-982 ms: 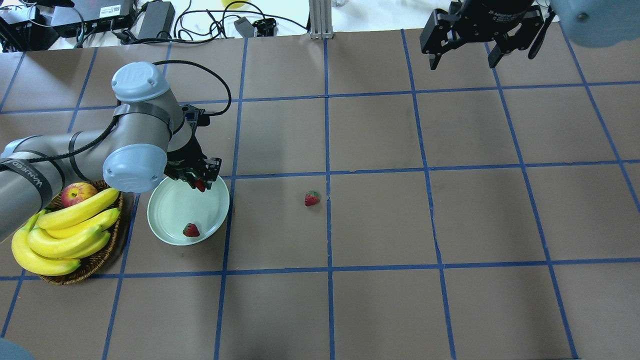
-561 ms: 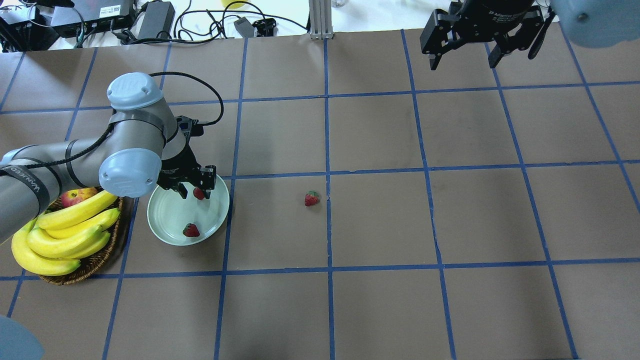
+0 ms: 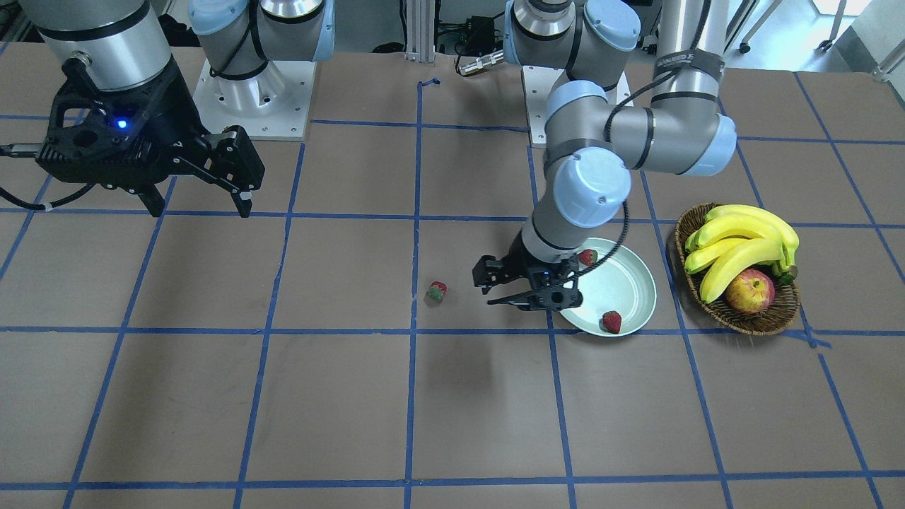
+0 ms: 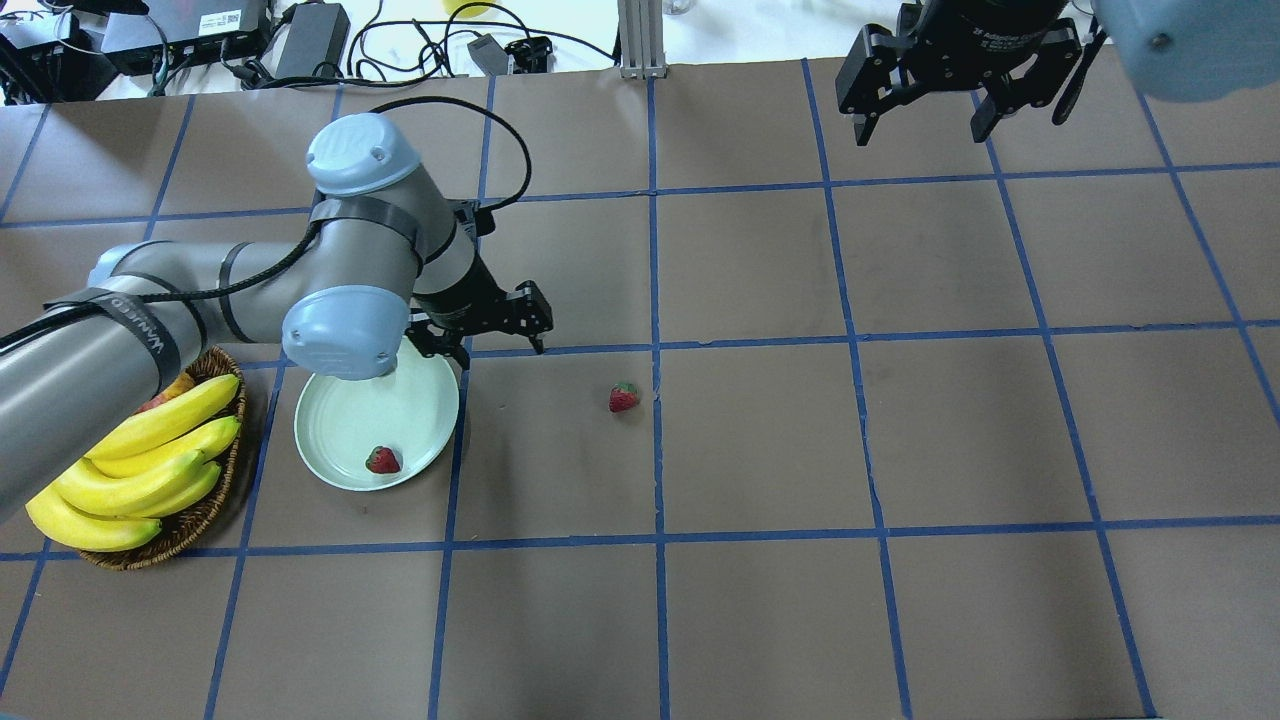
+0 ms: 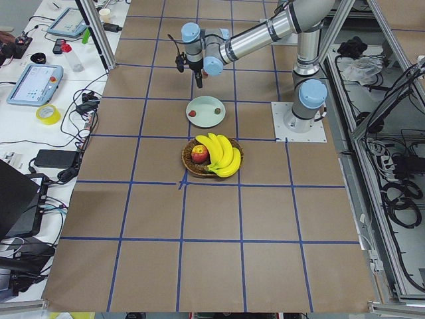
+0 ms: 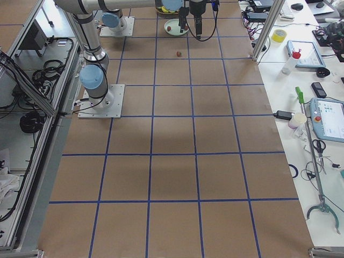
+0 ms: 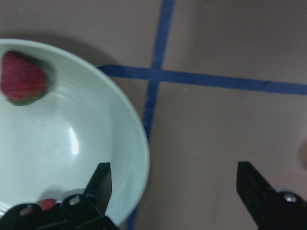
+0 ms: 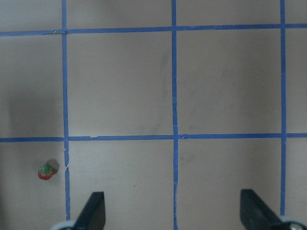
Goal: Collect all strawberries into plate
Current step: 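Reach the left gripper to the last strawberry and grasp it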
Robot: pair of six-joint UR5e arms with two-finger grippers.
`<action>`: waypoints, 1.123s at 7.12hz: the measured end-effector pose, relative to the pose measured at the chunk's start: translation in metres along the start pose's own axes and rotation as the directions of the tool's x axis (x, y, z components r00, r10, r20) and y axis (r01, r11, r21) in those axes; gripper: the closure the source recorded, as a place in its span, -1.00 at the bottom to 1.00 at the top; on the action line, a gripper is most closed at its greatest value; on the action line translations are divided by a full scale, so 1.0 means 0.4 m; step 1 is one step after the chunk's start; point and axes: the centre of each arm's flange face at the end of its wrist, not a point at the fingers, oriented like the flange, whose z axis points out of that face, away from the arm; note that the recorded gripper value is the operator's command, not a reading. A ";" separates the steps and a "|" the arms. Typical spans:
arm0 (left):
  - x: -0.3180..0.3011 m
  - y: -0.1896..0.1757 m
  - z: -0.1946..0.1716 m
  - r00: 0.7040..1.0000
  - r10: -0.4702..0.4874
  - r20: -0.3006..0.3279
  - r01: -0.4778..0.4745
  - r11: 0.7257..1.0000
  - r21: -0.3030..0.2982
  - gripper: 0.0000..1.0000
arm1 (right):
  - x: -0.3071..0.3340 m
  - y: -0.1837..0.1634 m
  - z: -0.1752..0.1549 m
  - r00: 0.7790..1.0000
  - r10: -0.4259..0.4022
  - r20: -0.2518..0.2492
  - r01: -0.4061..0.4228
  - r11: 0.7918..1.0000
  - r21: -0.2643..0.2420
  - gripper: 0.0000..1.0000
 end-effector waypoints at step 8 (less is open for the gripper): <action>0.231 0.110 0.231 0.942 0.296 0.156 -0.306 0.951 0.043 -0.66 | 0.003 0.012 0.007 1.000 0.001 0.003 -0.001 1.000 -0.007 -1.00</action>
